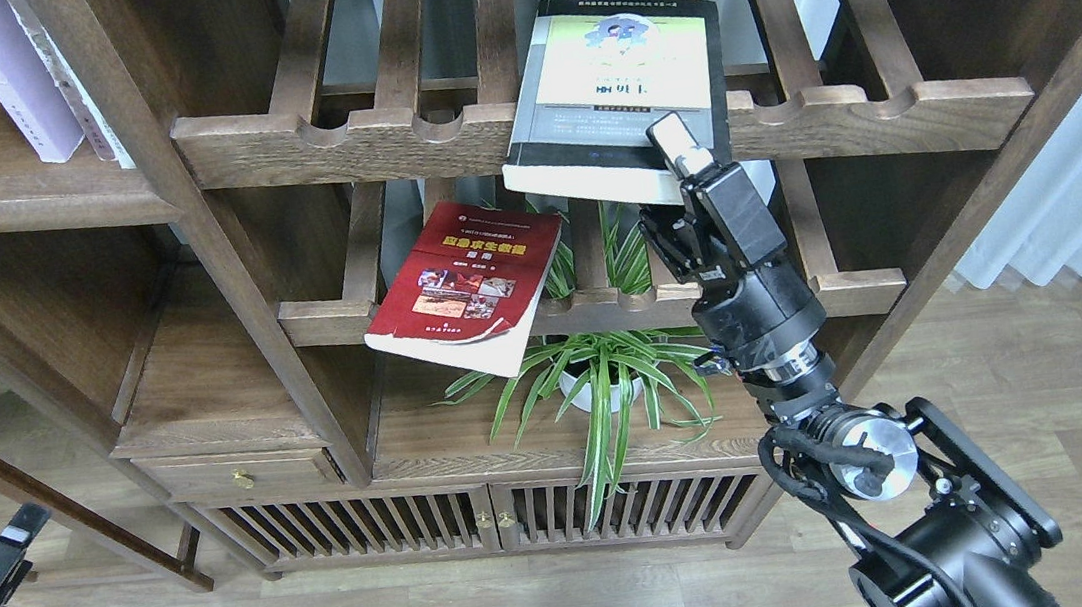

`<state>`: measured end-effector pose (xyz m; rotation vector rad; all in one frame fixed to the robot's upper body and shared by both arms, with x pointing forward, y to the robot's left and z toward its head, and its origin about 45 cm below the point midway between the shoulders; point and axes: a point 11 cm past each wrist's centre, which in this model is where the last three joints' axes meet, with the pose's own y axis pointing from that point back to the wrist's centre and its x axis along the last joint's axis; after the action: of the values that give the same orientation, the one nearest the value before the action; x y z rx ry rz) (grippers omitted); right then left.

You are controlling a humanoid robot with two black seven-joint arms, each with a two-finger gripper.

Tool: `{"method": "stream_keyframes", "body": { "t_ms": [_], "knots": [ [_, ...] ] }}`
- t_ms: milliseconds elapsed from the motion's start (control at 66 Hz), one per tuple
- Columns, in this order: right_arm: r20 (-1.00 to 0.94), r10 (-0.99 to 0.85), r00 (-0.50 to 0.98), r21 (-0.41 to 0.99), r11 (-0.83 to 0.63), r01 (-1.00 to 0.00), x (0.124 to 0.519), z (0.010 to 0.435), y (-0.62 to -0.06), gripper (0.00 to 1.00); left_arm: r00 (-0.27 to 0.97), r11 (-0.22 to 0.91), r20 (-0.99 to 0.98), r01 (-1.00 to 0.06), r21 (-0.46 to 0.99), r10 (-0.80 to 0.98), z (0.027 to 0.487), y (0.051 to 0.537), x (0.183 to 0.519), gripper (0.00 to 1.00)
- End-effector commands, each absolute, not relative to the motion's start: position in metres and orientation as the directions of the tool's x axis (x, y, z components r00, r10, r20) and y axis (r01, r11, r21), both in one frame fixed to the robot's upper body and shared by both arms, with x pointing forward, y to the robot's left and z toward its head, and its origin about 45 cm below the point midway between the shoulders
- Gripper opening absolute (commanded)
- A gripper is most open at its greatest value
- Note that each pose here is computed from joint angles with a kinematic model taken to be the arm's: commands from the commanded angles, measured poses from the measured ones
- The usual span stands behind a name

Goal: Organize books on shelf
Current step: 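Grasp the bottom edge of the grey-white book with the right gripper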

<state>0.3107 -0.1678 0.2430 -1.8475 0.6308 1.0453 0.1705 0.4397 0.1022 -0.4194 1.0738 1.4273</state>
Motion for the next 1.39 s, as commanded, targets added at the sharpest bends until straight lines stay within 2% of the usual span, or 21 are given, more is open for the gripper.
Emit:
{"method": "stream_keyframes", "body": {
  "t_ms": [0,333,621,1288,1379],
  "knots": [
    [-0.860,-0.014,0.510,-0.443,-0.475,-0.760,0.310,0.240,-0.169,0.94,-0.195,0.171,-0.789,-0.920,0.353,0.582,0.102,0.440,0.171,1.00],
    [-0.864,-0.031,0.502,-0.431,-0.469,-0.771,0.310,0.237,-0.176,0.88,-0.193,0.171,-0.789,-0.920,0.352,0.583,0.103,0.440,0.171,1.00],
    [-0.866,-0.040,0.499,-0.423,-0.473,-0.773,0.309,0.235,-0.179,0.75,-0.193,0.171,-0.790,-0.921,0.351,0.582,0.103,0.440,0.171,1.00],
    [-0.867,-0.053,0.495,-0.417,-0.464,-0.781,0.310,0.234,-0.186,0.60,-0.207,0.165,-0.789,-0.918,0.361,0.578,0.099,0.442,0.169,1.00],
    [-0.868,-0.053,0.493,-0.416,-0.464,-0.782,0.310,0.233,-0.186,0.49,-0.211,0.162,-0.789,-0.917,0.364,0.577,0.098,0.442,0.168,1.00]
  ]
}}
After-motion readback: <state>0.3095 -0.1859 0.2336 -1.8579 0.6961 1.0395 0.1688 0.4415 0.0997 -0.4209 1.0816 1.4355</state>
